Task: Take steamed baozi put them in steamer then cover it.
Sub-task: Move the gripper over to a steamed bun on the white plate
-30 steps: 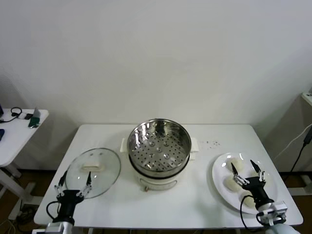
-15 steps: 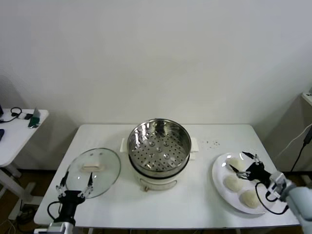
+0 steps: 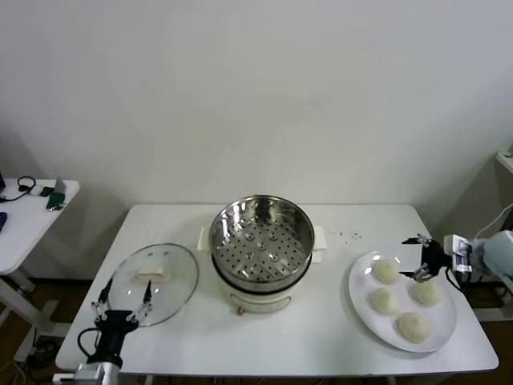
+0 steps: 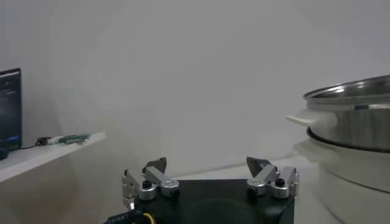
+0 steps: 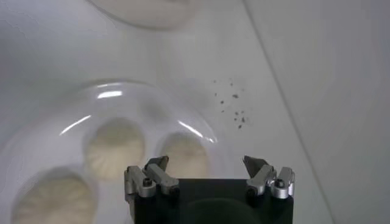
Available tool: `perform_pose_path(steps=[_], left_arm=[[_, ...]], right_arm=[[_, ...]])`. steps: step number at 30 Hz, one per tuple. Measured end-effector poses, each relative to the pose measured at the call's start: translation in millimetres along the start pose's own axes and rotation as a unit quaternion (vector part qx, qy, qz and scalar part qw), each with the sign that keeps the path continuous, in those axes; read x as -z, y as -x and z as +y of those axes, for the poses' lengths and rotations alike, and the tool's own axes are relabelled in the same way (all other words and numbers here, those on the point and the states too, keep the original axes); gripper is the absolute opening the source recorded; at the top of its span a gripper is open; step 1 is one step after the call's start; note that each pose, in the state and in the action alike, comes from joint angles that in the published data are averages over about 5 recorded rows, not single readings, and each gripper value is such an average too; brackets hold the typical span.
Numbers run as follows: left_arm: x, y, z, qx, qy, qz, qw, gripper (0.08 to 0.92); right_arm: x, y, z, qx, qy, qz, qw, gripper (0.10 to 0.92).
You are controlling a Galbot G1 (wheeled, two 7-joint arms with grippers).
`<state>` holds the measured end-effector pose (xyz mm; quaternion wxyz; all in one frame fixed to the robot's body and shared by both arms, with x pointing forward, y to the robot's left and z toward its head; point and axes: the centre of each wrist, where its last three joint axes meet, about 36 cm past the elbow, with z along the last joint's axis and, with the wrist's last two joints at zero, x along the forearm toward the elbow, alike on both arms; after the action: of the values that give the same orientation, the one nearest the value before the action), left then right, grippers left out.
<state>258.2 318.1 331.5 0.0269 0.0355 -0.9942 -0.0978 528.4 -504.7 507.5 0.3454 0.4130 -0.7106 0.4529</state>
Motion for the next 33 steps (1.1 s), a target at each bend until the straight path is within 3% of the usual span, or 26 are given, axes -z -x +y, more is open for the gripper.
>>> perform_pose_path(steps=[16,33], left_arm=[[0,7,10,0.012,0.003,0.008,1.000,0.823],[-4,10,12,0.014,0.005,0.013,1.000,0.823]], right_arm=[[31,55,-56,0.123,-0.053,0.086,0.987,0.823],[55,103,-69,0.164,-0.083,0.129,0.974,0.823]])
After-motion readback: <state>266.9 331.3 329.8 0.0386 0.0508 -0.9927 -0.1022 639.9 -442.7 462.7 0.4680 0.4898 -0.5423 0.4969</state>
